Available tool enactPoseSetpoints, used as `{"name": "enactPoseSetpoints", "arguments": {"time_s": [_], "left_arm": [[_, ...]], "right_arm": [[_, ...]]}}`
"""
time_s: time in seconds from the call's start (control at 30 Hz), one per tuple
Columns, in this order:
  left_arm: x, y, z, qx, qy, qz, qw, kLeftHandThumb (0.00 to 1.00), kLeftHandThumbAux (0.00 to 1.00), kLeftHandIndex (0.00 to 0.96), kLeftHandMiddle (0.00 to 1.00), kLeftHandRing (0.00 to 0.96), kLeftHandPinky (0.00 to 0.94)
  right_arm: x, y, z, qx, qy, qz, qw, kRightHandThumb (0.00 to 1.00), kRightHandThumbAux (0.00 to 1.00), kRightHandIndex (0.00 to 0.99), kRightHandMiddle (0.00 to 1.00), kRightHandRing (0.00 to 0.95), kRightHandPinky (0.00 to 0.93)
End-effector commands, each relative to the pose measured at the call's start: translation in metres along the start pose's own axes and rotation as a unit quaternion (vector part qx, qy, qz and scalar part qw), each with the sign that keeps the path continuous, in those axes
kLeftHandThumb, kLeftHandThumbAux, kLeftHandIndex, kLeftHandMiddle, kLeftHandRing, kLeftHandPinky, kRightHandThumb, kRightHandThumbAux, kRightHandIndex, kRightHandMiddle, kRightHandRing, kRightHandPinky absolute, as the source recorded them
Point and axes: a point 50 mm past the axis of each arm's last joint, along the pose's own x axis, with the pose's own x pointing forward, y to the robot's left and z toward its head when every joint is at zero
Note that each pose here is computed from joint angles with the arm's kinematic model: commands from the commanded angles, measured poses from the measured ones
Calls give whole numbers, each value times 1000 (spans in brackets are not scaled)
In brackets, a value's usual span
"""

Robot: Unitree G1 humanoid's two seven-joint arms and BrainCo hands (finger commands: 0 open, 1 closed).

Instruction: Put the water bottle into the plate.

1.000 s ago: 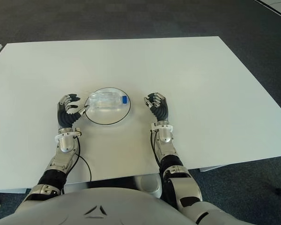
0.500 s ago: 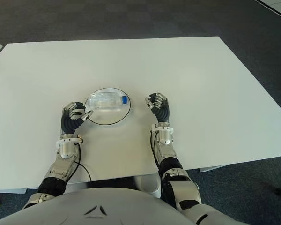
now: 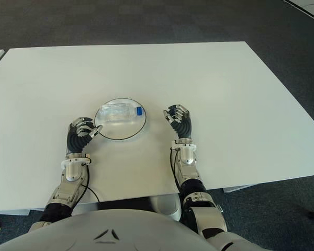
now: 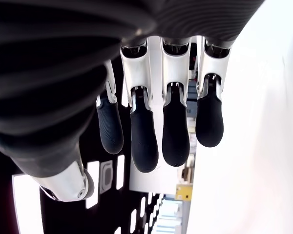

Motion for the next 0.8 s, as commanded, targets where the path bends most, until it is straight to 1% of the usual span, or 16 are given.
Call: {"name": "enactPoseSetpoints", "arguments": {"time_s": [0.03,0.2,0.47,0.8], "left_arm": [[-2,0,-5,9,12,-5,1000,704,720,431,629,634,602],[-4,-2,-4,9,11,-3,1000,705,719,433,661,667,647],[-5,-6,1,10,9,-11,1000,707,718,434,702,705,683],[-15,-9,2,-9,22,-16,1000,709,716,436,746,750,750]], "right_arm": [[-8,-3,-8,-8,29,-3,1000,700,731,434,597,591,601],[-9,-4,-9,-10,39,-8,999,700,731,434,597,588,598],[-10,-8,-8,-11,39,-15,999,702,730,434,604,596,607],[-19,-13,-9,-9,34,-19,999,702,730,434,604,594,608]]}}
